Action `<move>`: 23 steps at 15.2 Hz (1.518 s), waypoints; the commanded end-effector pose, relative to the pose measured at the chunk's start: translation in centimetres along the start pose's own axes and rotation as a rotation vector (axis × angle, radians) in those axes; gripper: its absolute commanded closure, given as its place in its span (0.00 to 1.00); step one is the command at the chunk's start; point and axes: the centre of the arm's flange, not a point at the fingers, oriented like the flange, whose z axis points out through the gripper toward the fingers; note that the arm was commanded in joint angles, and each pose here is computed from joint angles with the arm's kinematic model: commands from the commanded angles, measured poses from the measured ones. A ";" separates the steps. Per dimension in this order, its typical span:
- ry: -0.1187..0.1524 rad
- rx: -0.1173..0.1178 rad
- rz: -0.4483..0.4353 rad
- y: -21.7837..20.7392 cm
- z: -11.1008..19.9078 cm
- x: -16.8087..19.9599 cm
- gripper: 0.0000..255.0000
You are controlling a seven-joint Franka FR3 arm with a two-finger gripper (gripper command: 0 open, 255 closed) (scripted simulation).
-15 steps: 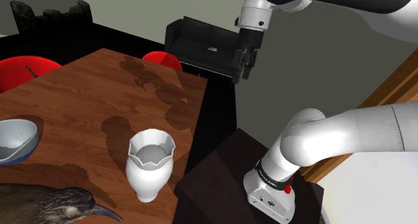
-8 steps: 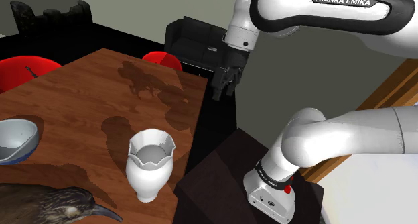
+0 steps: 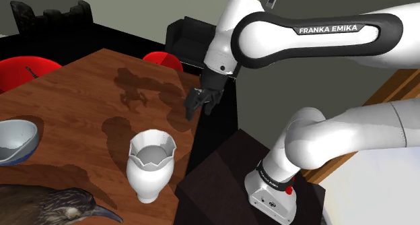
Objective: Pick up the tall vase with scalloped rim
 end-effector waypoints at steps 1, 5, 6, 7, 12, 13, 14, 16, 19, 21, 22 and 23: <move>0.033 0.017 0.016 -1.2 2.0 0.2 0.00; 0.090 0.046 0.043 -4.5 5.4 0.9 0.00; 0.104 0.054 0.050 -5.3 6.3 1.1 0.00; 0.119 0.061 0.056 -6.2 7.1 1.4 0.00; 0.126 0.065 0.060 -6.2 9.6 1.5 0.00; 0.126 0.065 0.060 -6.1 10.1 1.6 0.00; 0.126 0.065 0.060 -5.9 10.6 1.6 0.00; 0.126 0.065 0.060 -5.8 11.4 1.6 0.00; 0.126 0.065 0.060 -5.8 11.4 1.6 1.00; 0.126 0.065 0.060 -5.9 11.4 1.6 1.00; 0.126 0.065 0.060 -5.9 11.4 1.6 1.00; 0.126 0.065 0.060 -5.8 11.4 1.6 1.00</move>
